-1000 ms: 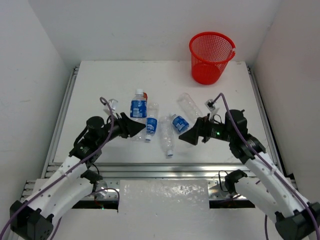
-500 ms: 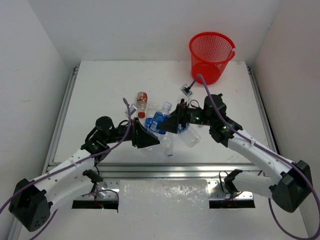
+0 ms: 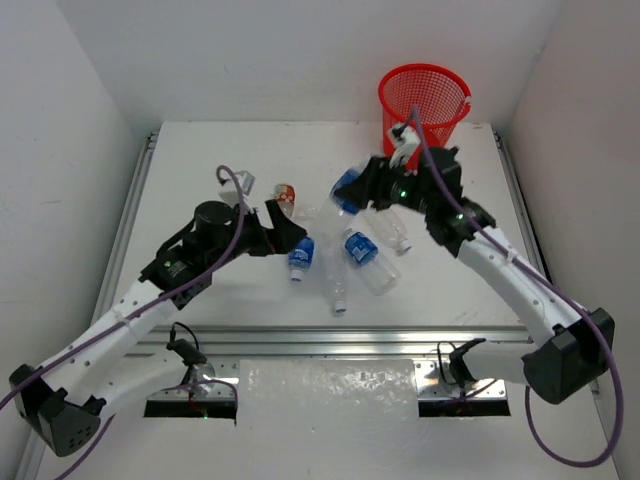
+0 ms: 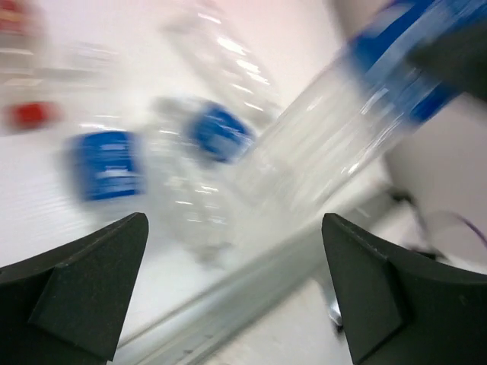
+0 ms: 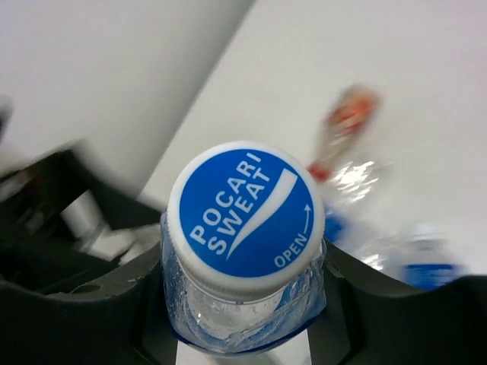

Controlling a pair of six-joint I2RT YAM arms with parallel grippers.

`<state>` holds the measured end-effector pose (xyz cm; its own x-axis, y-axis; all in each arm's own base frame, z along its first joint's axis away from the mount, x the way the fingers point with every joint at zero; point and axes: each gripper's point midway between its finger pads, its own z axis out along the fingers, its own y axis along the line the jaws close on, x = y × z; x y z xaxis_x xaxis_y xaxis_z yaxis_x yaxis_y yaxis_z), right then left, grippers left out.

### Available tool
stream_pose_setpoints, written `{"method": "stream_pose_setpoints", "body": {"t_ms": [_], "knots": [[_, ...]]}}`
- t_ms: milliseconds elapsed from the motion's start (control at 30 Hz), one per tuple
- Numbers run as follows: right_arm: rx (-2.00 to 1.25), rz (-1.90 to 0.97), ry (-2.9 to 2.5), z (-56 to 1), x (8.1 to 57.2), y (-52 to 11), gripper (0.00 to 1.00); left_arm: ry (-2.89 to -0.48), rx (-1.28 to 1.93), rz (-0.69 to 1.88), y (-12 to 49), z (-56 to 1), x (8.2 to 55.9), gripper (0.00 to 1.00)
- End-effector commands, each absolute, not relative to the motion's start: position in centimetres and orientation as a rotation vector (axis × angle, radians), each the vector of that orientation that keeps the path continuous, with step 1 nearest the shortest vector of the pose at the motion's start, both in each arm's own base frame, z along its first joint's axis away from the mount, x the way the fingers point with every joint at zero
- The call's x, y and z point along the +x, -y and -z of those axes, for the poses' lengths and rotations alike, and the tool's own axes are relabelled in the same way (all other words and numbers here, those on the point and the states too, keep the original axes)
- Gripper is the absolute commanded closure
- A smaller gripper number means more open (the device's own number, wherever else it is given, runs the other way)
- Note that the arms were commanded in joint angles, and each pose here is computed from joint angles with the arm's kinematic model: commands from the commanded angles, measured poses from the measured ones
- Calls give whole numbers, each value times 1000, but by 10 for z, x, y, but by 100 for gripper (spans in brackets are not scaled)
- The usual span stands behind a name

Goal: Put the plastic bottles in the bin

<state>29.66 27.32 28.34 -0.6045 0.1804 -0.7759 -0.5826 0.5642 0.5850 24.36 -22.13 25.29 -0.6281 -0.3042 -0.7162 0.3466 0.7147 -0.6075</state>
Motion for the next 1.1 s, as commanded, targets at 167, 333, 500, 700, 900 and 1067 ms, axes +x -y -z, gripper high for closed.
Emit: {"method": "stream_pose_setpoints", "body": {"t_ms": [167, 333, 500, 700, 900, 1067], "knots": [[147, -319, -1804, -332, 488, -122, 100, -2067, -183, 383, 118, -221, 242, 3], [177, -94, -1651, -387, 574, -70, 100, -2103, -164, 369, 122, -212, 244, 3], [110, 134, -1505, -400, 650, -37, 98, -2140, -128, 374, 129, -202, 246, 3], [60, 196, -1469, -373, 684, -21, 2, -2146, -140, 362, 128, -198, 247, 0], [89, 170, -1420, -436, 645, -18, 1, -2180, -141, 396, 138, -191, 251, 0], [141, 47, -1466, -484, 570, -23, 1, -2255, -110, 560, 179, -168, 259, 0]]}}
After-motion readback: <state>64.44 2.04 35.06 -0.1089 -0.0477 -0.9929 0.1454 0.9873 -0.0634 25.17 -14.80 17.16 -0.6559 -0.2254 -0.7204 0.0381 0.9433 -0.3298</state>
